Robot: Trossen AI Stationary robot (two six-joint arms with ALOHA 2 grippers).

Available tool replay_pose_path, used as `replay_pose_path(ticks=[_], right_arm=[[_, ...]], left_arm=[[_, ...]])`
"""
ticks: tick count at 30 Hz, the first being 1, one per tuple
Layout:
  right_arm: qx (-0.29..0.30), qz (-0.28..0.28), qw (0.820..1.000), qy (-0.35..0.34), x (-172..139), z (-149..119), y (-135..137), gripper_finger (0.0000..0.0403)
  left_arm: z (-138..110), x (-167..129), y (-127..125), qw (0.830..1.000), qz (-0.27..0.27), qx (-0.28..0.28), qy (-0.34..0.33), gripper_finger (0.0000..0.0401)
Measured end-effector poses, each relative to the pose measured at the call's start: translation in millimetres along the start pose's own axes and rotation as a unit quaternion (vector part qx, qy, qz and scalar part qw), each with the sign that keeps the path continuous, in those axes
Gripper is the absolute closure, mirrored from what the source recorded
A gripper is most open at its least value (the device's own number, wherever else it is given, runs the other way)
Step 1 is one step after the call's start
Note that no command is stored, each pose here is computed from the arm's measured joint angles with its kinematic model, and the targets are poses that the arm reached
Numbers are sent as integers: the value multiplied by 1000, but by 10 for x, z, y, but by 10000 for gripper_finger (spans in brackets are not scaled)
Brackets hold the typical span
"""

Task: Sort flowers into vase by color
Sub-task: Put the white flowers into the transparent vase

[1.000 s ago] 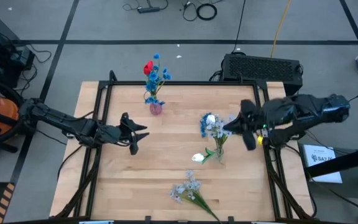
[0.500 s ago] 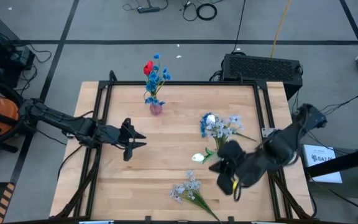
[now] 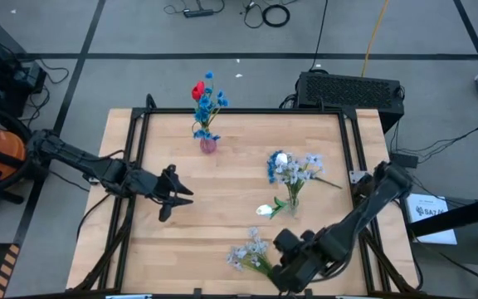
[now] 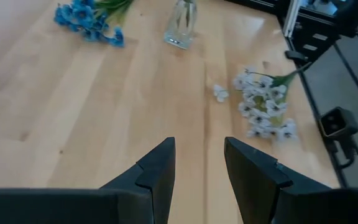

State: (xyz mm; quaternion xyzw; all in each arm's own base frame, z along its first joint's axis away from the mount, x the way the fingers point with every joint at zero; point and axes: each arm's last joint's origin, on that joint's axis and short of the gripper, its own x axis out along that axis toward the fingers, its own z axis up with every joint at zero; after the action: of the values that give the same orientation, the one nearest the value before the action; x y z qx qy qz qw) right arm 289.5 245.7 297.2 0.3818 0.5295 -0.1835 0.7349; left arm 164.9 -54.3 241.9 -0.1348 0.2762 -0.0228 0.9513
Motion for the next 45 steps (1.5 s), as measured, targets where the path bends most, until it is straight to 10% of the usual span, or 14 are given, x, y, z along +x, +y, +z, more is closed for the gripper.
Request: replay_pose_path(ticks=[10, 33, 37, 45], right_arm=[[13, -74, 997, 25, 687, -166, 44, 386], [-56, -107, 992, 26, 1644, -243, 33, 186], [-68, -107, 991, 40, 1722, -229, 29, 207], [-73, -90, 993, 32, 1663, -235, 62, 384]], left_arm=[[-32, -11, -56, 1000, -13, 10, 7, 256], [-53, -11, -46, 1000, -4, 13, 16, 256], [-54, -11, -46, 1000, -4, 13, 16, 256], [-54, -11, -47, 1000, -6, 10, 17, 256]])
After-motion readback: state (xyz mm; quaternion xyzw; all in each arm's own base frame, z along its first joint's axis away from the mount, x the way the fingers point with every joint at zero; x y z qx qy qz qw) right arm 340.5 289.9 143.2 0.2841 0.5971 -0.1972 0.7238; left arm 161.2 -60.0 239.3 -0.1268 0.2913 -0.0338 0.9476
